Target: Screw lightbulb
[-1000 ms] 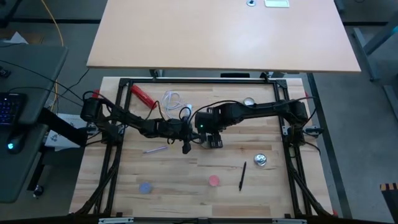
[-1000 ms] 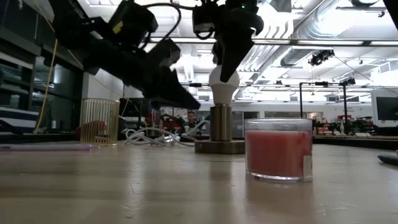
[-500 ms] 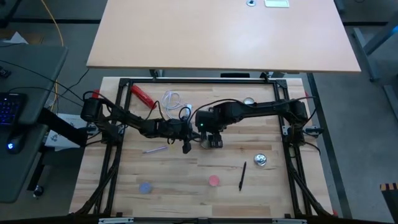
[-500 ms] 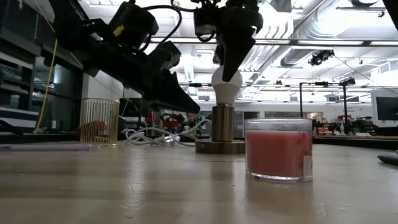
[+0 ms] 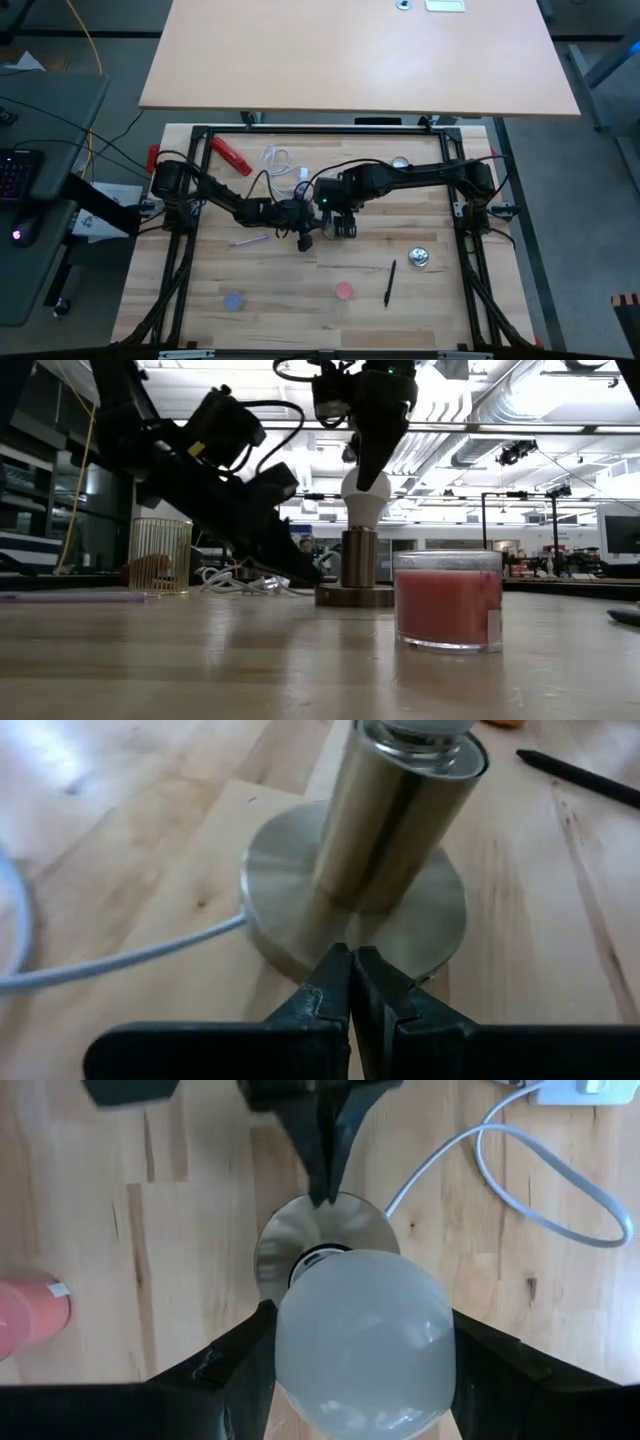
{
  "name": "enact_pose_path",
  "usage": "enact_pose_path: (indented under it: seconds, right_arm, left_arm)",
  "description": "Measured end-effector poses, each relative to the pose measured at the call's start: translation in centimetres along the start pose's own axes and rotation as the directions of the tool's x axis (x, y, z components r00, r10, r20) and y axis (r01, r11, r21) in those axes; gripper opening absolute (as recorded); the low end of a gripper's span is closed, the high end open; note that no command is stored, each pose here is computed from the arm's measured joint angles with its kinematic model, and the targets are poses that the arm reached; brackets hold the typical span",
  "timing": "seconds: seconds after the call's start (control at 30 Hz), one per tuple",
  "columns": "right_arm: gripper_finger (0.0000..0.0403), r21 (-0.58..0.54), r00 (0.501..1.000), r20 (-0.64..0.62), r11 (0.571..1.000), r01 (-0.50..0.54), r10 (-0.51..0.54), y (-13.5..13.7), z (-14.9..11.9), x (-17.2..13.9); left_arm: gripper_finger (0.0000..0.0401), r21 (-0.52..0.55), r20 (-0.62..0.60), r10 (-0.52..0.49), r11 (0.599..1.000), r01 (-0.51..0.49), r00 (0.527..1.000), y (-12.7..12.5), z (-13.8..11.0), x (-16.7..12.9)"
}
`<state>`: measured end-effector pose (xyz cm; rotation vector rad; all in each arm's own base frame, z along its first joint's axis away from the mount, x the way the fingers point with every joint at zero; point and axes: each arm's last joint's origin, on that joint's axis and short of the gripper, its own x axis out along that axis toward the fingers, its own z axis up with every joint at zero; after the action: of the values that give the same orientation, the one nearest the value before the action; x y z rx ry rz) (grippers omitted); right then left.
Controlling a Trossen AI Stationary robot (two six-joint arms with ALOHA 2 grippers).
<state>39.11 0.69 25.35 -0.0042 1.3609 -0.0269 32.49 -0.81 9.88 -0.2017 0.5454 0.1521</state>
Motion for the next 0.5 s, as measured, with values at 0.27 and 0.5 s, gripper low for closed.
enact_pose_path:
  seconds: [0.27, 0.5]
  right_arm:
    - [0.0229, 0.006, 1.000, 0.008, 1.000, -0.003, 0.003, 0.0, 0.1, 0.0]
    - [0.0229, 0.013, 1.000, 0.009, 1.000, -0.003, 0.003, 0.0, 0.1, 0.0]
  left_arm:
    - [0.0000, -0.002, 0.014, -0.015, 1.000, 0.015, 1.000, -0.8, 0.7, 1.4]
    - [0.0000, -0.002, 0.017, 0.004, 1.000, -0.004, 1.000, -0.8, 0.7, 1.4]
